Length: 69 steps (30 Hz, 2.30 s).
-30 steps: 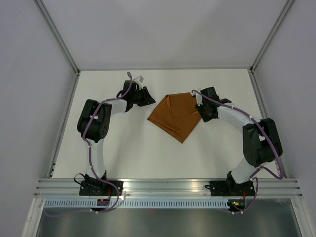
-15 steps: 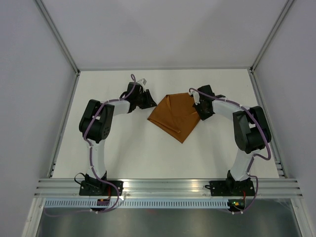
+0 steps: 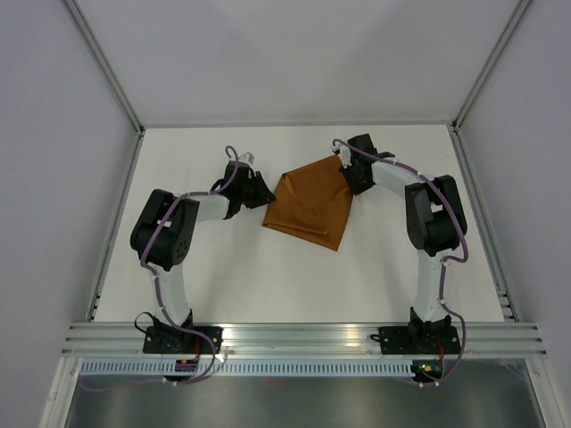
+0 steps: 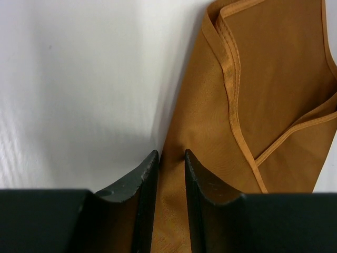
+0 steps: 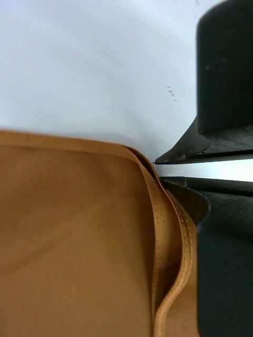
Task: Fold the napkin, place the utensils inside, and roll it up
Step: Fold the napkin, then roll the napkin with the utensil
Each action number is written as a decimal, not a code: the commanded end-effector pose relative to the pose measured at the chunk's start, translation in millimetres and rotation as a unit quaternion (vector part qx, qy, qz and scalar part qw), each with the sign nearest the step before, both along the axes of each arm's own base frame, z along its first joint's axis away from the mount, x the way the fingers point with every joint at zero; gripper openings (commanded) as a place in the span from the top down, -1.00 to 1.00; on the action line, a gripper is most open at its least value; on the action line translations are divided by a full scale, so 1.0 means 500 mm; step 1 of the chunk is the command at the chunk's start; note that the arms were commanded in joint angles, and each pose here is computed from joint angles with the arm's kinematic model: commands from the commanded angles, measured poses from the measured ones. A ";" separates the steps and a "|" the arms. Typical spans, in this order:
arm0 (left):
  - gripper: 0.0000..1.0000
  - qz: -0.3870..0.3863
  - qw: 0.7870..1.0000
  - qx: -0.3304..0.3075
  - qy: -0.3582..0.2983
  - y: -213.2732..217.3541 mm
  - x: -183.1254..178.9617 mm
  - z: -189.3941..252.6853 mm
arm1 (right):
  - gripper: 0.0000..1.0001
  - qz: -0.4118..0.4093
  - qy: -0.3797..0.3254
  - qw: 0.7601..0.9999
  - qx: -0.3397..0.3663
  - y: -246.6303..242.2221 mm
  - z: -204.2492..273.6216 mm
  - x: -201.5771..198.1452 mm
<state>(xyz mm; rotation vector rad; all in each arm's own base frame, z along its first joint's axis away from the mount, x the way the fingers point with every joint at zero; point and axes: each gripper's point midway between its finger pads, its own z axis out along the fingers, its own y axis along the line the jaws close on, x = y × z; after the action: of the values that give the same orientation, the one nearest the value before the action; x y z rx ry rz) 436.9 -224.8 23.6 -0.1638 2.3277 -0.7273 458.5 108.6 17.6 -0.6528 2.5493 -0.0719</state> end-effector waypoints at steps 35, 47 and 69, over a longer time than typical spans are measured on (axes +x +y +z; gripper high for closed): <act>0.21 0.054 0.996 0.012 -0.062 0.028 -0.056 0.175 | 0.03 -0.011 -0.097 0.995 0.015 -0.005 0.144 0.087; 0.14 0.043 0.994 0.001 -0.104 0.034 -0.022 0.285 | 0.05 0.122 -0.108 0.981 0.100 0.049 0.247 -0.047; 0.06 0.026 0.986 -0.012 -0.165 0.051 -0.005 0.459 | -0.08 0.393 -0.076 0.915 0.061 0.304 0.138 -0.281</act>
<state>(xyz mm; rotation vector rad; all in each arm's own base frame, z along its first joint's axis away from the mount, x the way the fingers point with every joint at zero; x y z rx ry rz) 438.3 -200.4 222.8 -0.1643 2.0424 -0.6903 319.5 248.6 92.8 -1.4440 2.0048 0.2856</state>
